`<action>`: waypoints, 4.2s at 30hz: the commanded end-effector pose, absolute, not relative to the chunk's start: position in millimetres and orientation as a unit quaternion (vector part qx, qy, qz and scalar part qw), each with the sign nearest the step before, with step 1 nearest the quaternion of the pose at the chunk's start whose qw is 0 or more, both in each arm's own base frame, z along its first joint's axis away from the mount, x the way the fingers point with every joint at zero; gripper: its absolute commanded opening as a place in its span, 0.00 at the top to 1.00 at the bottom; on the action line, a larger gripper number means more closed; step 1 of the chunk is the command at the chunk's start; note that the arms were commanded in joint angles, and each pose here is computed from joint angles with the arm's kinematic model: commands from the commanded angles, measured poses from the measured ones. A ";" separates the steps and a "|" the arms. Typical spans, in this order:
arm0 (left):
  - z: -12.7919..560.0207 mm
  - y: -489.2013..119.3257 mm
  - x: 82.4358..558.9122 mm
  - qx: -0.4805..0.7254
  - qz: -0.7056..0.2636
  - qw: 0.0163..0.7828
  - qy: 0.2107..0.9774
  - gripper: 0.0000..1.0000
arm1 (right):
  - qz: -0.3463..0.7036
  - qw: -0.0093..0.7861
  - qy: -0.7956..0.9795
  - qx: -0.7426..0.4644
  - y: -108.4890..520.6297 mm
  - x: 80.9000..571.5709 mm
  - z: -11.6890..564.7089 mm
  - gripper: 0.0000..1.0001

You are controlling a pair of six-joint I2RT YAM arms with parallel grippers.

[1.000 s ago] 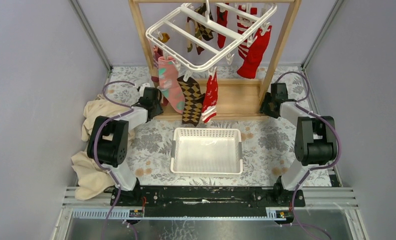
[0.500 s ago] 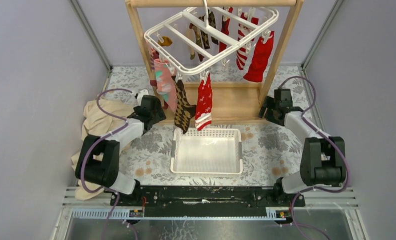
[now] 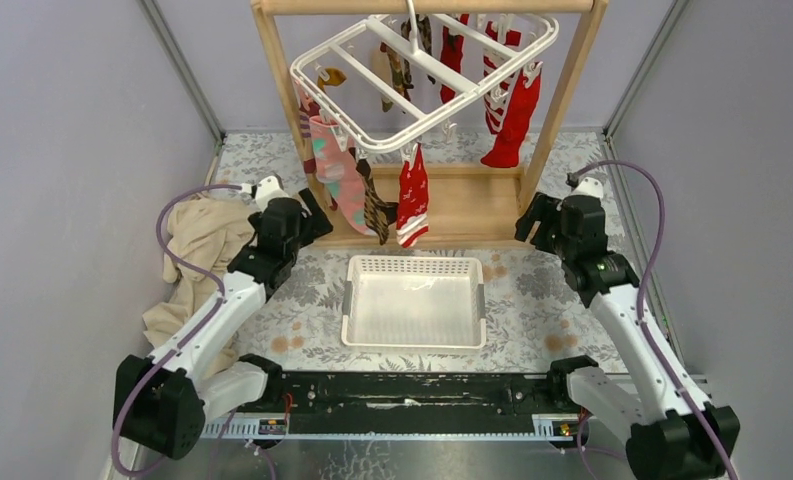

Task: Remove the socks clipped to the hanger
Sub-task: Move the clothesline to the center of the board, then remove the sock from the hanger.

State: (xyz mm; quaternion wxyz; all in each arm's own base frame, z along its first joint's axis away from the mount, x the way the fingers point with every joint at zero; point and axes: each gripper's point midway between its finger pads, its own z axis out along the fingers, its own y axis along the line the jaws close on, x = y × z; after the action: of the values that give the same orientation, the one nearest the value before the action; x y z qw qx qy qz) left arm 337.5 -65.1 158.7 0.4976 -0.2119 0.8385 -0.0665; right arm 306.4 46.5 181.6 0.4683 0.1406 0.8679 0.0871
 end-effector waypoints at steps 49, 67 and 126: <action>241.2 -310.8 294.6 -0.003 -0.286 0.604 0.744 0.02 | 0.273 0.559 0.775 -0.116 219.1 268.7 319.6 0.30; 254.0 -305.7 291.1 0.018 -0.273 0.633 0.724 0.05 | 0.298 0.589 0.724 -0.202 238.6 263.4 320.0 0.29; 295.7 -317.2 178.8 0.219 -0.481 0.565 0.634 0.72 | 0.474 0.454 0.688 -0.310 281.3 184.0 343.4 0.84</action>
State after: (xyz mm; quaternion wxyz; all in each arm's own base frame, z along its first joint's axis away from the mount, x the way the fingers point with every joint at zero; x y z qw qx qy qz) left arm 184.1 -312.9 276.7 0.5532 0.2116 0.6662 -0.4531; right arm 183.8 275.9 316.6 0.4247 -0.3037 0.7198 0.4574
